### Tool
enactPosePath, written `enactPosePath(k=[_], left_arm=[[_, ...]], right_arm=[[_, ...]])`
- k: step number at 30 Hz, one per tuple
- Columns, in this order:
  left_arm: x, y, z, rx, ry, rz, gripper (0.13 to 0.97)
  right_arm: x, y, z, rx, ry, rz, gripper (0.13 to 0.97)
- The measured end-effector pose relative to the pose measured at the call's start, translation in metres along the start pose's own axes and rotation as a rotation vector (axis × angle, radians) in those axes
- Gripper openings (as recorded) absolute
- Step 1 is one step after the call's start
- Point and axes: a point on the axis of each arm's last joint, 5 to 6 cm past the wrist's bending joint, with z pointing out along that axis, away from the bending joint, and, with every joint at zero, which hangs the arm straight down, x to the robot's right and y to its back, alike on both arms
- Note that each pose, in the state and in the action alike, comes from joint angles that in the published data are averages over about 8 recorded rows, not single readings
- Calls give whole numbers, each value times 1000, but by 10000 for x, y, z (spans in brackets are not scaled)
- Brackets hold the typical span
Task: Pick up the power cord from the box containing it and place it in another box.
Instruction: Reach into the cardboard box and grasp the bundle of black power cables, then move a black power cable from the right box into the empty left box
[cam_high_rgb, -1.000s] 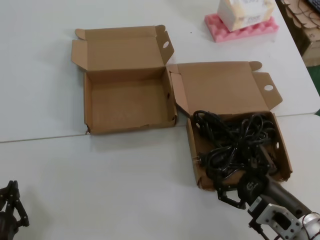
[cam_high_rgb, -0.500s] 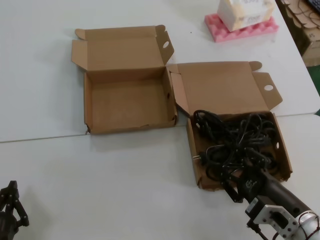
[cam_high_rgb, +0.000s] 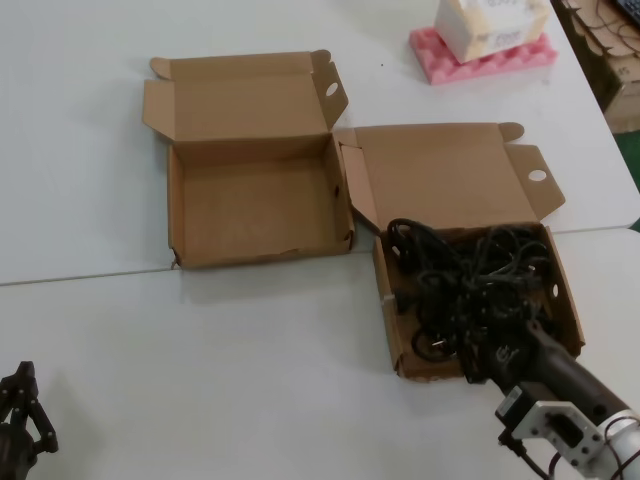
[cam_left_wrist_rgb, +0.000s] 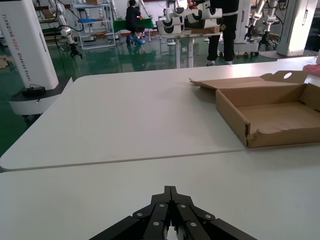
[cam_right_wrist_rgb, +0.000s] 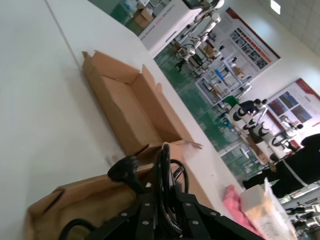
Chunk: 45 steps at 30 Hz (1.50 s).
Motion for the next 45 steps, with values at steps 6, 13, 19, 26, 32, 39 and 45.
enactPosePath(k=[6,13,19,26,32,39,45], left_arm=[[0,0,0,0,0,0,163],[0,0,0,0,0,0,163],[0,0,0,0,0,0,163],[0,0,0,0,0,0,163],[0,0,0,0,0,0,163],[0,0,0,0,0,0,163],[0,0,0,0,0,0,163]], right_arm=[[141,-53,-7,9,29,-4,207],[386,-234,12,50,82,-8,198],[617,-550,164,145,156,-30,196],[597,-931,656,286,210,-88,196],[275,-1197,1244,353,186,-122,196],[-88,-1349,1770,353,131,-175,195],[-275,-1299,2037,330,115,-265,195]])
